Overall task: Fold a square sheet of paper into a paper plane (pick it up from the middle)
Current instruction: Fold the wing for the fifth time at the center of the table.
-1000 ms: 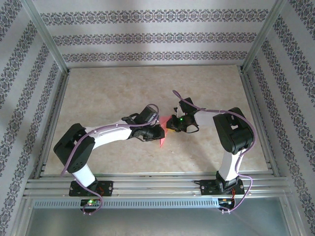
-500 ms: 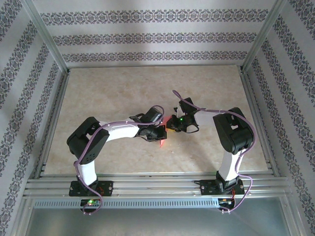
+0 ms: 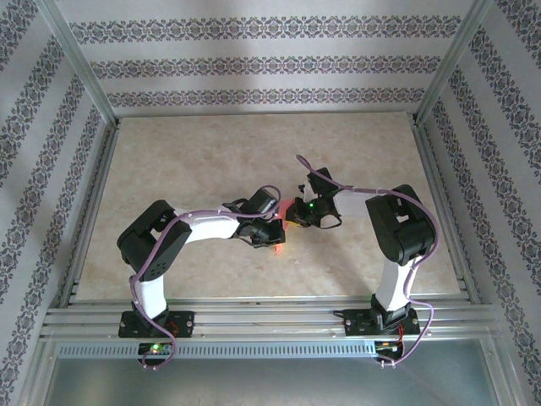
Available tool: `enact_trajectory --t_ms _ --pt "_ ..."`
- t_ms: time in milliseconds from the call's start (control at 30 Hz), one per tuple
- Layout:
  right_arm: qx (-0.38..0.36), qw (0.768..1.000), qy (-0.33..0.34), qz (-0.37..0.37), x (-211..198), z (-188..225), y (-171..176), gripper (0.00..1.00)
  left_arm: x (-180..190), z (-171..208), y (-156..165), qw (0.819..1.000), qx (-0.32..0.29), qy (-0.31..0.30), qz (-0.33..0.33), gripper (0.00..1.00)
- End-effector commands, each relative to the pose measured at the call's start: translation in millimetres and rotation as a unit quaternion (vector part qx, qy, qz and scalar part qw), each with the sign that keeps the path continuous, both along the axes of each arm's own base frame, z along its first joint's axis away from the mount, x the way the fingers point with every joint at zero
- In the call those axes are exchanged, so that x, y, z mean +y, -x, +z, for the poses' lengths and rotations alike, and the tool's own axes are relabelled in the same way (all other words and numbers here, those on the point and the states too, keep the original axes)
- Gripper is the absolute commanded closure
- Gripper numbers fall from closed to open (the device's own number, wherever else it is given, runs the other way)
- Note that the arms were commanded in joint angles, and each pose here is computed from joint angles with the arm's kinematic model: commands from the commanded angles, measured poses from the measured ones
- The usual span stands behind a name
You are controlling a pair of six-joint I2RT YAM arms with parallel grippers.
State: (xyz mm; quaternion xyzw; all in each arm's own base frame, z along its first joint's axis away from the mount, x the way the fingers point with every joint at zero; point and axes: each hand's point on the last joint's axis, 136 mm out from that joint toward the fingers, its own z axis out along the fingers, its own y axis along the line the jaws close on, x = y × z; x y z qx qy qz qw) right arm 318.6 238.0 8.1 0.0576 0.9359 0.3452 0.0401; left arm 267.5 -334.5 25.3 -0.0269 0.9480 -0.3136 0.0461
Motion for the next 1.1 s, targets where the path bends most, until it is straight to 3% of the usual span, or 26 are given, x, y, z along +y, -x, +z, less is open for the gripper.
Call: enact_trajectory --t_ms 0,1067 --pt "0.041 0.995 0.092 -0.009 -20.5 -60.2 20.9 0.83 1.5 -9.4 -0.1 1.0 0.015 0.01 0.009 0.91" --pt "0.058 0.992 0.108 -0.021 -25.6 -68.2 23.6 0.83 23.1 -22.8 44.4 0.998 0.042 -0.053 -0.017 0.92"
